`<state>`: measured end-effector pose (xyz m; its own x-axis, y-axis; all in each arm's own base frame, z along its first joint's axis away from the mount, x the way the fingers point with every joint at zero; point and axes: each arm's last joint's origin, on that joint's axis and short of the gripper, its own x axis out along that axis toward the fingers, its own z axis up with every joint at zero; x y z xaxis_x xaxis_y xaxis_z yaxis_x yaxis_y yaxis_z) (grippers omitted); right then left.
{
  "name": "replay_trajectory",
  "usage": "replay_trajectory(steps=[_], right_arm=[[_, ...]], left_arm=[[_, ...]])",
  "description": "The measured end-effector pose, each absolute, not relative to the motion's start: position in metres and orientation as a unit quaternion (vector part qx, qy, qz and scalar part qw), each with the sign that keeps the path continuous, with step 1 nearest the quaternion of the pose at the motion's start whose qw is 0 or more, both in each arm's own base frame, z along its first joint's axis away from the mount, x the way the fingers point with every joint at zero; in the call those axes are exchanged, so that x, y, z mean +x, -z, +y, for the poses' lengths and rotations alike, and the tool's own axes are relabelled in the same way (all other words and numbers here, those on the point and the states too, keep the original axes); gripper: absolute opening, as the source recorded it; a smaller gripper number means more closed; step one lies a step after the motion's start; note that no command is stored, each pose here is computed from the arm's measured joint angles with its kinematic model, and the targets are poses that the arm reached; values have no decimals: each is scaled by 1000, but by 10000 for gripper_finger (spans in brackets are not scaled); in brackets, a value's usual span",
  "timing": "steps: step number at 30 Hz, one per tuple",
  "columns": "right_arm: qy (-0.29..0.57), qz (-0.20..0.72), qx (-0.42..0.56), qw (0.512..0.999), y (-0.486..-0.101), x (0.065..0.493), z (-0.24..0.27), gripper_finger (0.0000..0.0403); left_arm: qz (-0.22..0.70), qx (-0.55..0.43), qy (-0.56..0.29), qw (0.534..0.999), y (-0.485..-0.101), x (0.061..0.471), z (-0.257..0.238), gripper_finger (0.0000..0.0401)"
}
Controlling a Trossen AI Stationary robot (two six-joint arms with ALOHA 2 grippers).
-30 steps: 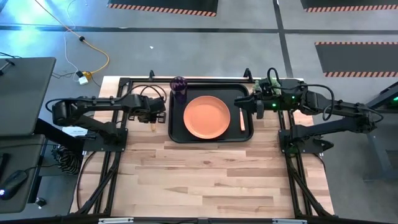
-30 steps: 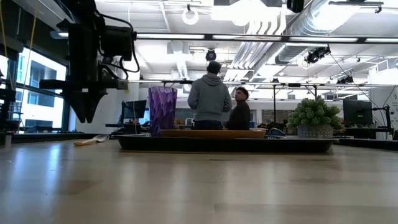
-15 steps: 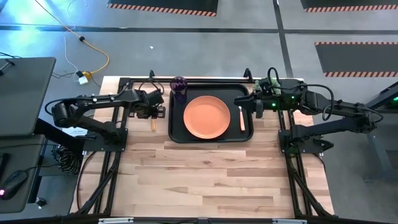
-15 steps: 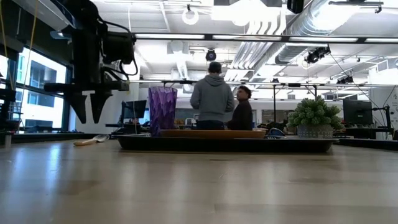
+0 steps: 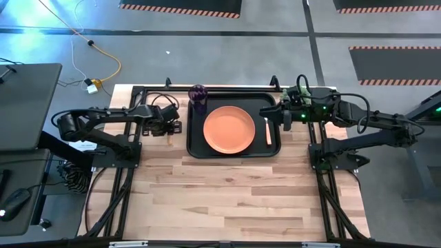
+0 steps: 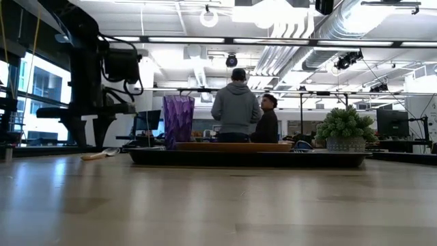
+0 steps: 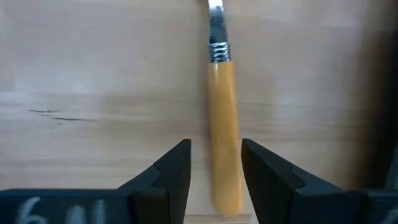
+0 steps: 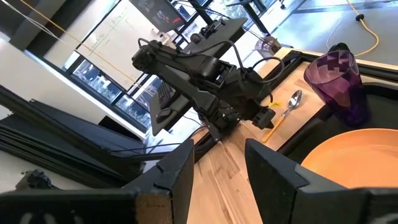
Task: Pick and place plate/cup/fork/spoon on tray
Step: Put the yellow spoon to the right of the orange plate on the black serving tray
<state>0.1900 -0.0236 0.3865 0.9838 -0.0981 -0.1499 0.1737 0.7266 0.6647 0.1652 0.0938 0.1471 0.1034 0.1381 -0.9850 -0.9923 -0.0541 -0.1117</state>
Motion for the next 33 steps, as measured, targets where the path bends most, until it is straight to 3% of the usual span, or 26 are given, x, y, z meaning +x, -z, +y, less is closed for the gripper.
replay_trajectory(steps=[11,26,29,33], right_arm=[[95,44,361,927,-387,190,-25,135],[95,43,370,923,-387,190,-25,135],[95,43,370,923,-387,190,-25,135],[99,42,370,923,-387,190,-25,135]], left_arm=[[401,-506,-516,563,-144,168,96,129],[436,-492,-531,535,-128,170,99,128],[441,-488,-530,535,-127,170,98,114],[450,-481,-527,536,-127,169,98,66]])
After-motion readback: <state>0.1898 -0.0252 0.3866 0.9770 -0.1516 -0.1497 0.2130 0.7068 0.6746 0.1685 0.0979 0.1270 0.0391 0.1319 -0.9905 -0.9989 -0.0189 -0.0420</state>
